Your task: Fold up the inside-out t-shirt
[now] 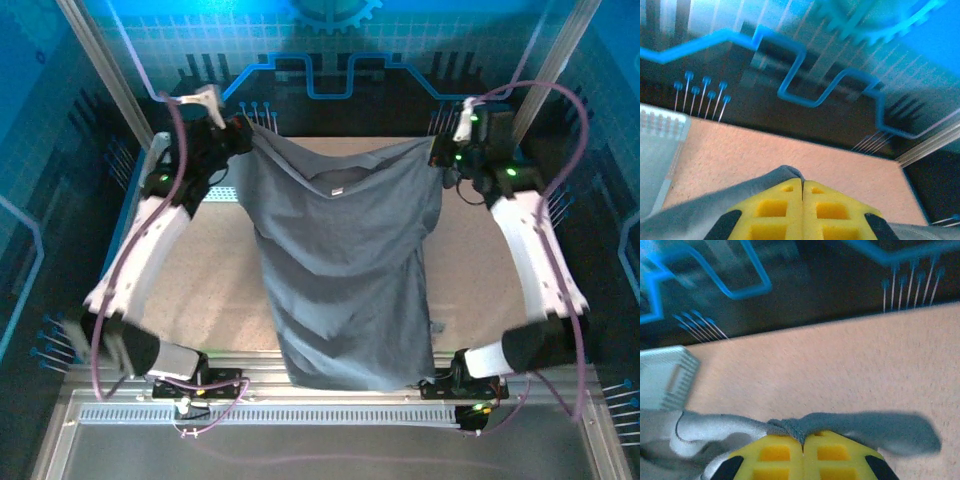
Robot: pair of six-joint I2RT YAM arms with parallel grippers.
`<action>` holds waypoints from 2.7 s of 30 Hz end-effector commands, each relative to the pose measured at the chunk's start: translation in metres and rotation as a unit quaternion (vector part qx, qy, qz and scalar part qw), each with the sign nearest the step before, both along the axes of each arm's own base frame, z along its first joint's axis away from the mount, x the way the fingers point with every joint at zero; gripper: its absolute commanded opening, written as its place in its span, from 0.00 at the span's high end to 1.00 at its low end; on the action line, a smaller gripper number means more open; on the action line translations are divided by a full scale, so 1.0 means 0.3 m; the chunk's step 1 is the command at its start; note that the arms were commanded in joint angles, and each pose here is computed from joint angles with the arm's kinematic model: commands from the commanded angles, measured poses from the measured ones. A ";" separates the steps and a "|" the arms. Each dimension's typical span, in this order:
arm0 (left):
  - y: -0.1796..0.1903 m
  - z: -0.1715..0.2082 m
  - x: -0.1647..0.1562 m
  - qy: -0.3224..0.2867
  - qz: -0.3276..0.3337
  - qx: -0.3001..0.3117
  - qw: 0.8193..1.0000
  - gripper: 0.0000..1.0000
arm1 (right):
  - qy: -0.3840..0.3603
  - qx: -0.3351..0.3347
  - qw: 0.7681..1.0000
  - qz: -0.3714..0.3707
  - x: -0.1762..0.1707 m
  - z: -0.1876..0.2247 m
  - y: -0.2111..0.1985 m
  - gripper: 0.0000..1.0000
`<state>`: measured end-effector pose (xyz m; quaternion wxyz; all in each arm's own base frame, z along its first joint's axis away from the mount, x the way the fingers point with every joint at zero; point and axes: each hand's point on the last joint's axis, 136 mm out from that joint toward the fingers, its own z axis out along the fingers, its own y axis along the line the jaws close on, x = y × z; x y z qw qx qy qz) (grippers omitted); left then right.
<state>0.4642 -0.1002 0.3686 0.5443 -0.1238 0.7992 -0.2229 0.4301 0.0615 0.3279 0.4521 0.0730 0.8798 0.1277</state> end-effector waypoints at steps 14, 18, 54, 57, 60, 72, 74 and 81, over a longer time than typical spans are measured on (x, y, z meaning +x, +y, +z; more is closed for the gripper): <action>0.044 -0.549 0.613 0.170 0.078 0.044 0.981 0.34 | 0.156 -0.044 0.980 -0.116 0.549 -0.522 -0.173 0.40; 0.058 -0.428 0.549 0.163 0.081 0.049 0.982 0.22 | 0.137 -0.054 0.983 -0.108 0.495 -0.420 -0.176 0.28; -0.343 -1.166 -0.238 0.424 -0.053 0.001 0.904 0.27 | 0.369 0.064 0.920 -0.117 -0.168 -1.049 0.035 0.21; -0.361 -1.170 -0.198 0.423 -0.047 -0.008 0.905 0.27 | 0.364 0.079 0.919 -0.130 -0.088 -1.047 0.003 0.22; -0.387 -1.156 -0.138 0.415 -0.047 -0.014 0.909 0.26 | 0.352 0.094 0.921 -0.138 -0.006 -1.025 -0.025 0.22; -0.370 -0.776 -0.241 0.296 -0.069 0.147 0.941 0.21 | 0.260 0.035 0.960 -0.098 -0.126 -0.685 -0.059 0.20; -0.404 -0.759 -0.325 0.275 -0.102 0.173 0.940 0.21 | 0.253 0.026 0.964 -0.080 -0.203 -0.666 -0.030 0.19; -0.601 -0.815 -0.650 0.232 -0.257 0.239 0.907 0.21 | 0.263 0.024 0.962 -0.065 -0.449 -0.724 0.004 0.19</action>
